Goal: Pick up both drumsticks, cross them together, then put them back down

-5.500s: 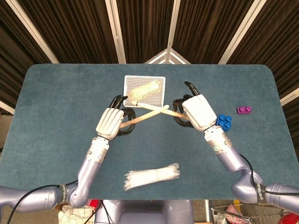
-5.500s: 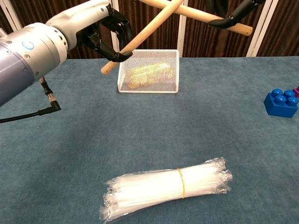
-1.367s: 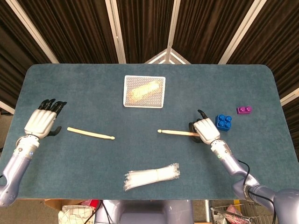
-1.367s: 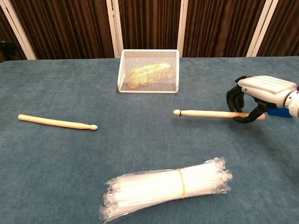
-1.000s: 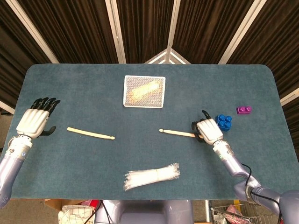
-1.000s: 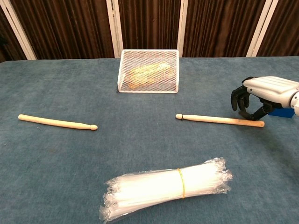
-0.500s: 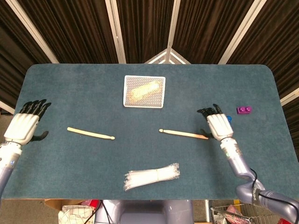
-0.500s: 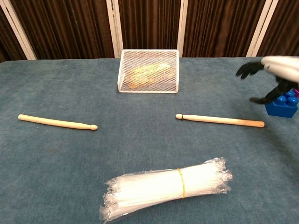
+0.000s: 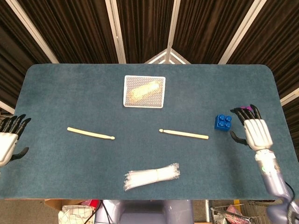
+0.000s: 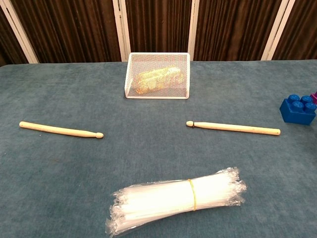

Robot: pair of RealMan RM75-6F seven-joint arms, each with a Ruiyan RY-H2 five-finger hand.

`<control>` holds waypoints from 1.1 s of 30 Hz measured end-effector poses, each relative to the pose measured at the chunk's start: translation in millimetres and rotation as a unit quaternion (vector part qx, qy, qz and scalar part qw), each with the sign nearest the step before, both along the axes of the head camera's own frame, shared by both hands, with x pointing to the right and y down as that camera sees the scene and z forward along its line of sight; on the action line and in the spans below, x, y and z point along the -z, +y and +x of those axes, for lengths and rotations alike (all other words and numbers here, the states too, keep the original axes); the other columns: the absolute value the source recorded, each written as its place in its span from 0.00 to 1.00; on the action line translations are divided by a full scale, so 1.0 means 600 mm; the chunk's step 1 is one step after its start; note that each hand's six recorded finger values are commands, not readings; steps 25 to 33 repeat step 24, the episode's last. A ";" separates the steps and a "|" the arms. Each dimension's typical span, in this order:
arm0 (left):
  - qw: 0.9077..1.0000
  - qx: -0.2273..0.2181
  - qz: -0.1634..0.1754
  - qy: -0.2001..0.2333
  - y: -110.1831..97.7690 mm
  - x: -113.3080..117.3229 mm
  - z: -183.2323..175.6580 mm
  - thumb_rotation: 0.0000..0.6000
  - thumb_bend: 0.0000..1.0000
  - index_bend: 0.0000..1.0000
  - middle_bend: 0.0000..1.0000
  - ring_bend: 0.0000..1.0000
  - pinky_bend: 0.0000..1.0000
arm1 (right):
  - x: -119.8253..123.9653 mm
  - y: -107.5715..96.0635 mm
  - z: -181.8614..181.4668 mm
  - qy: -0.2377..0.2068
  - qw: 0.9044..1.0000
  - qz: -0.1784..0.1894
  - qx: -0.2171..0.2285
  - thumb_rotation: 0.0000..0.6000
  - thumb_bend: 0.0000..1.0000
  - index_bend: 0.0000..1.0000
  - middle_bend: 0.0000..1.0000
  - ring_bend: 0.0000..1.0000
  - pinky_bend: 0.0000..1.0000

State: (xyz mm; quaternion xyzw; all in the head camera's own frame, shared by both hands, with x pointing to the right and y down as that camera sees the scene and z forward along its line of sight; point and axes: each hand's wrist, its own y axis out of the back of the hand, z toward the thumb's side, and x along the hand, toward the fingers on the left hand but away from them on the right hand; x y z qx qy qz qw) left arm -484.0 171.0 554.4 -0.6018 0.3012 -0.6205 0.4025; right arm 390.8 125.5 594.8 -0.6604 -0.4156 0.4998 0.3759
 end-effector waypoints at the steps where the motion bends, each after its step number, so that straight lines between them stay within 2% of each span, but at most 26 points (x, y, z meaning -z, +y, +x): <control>1: 1.000 0.000 -0.001 0.000 0.003 0.001 -0.002 1.00 0.40 0.02 0.00 0.00 0.00 | 0.007 0.010 0.005 0.002 1.000 -0.002 0.002 1.00 0.34 0.23 0.22 0.18 0.01; 9: 0.999 0.019 0.006 0.026 0.027 0.014 -0.004 1.00 0.40 0.02 0.00 0.00 0.00 | 0.057 0.098 0.020 0.038 0.999 -0.012 0.028 1.00 0.34 0.23 0.19 0.15 0.01; 14: 0.999 0.028 0.033 0.033 0.042 0.028 -0.004 1.00 0.40 0.03 0.00 0.00 0.00 | 0.090 0.126 0.027 0.051 0.998 0.002 0.021 1.00 0.34 0.23 0.19 0.14 0.01; 19: 0.995 0.060 0.072 0.043 0.072 0.053 -0.016 1.00 0.40 0.03 0.00 0.00 0.00 | 0.110 0.141 0.040 0.046 0.999 0.015 0.002 1.00 0.34 0.23 0.18 0.14 0.01; 23: 0.991 0.079 0.099 0.041 0.102 0.064 -0.028 1.00 0.40 0.04 0.00 0.00 0.00 | 0.114 0.145 0.044 0.046 0.999 0.018 0.007 1.00 0.34 0.23 0.18 0.13 0.01; 33: 0.991 0.080 0.101 0.038 0.107 0.064 -0.029 1.00 0.40 0.05 0.00 0.00 0.00 | 0.115 0.146 0.047 0.047 0.999 0.019 0.006 1.00 0.34 0.23 0.18 0.13 0.01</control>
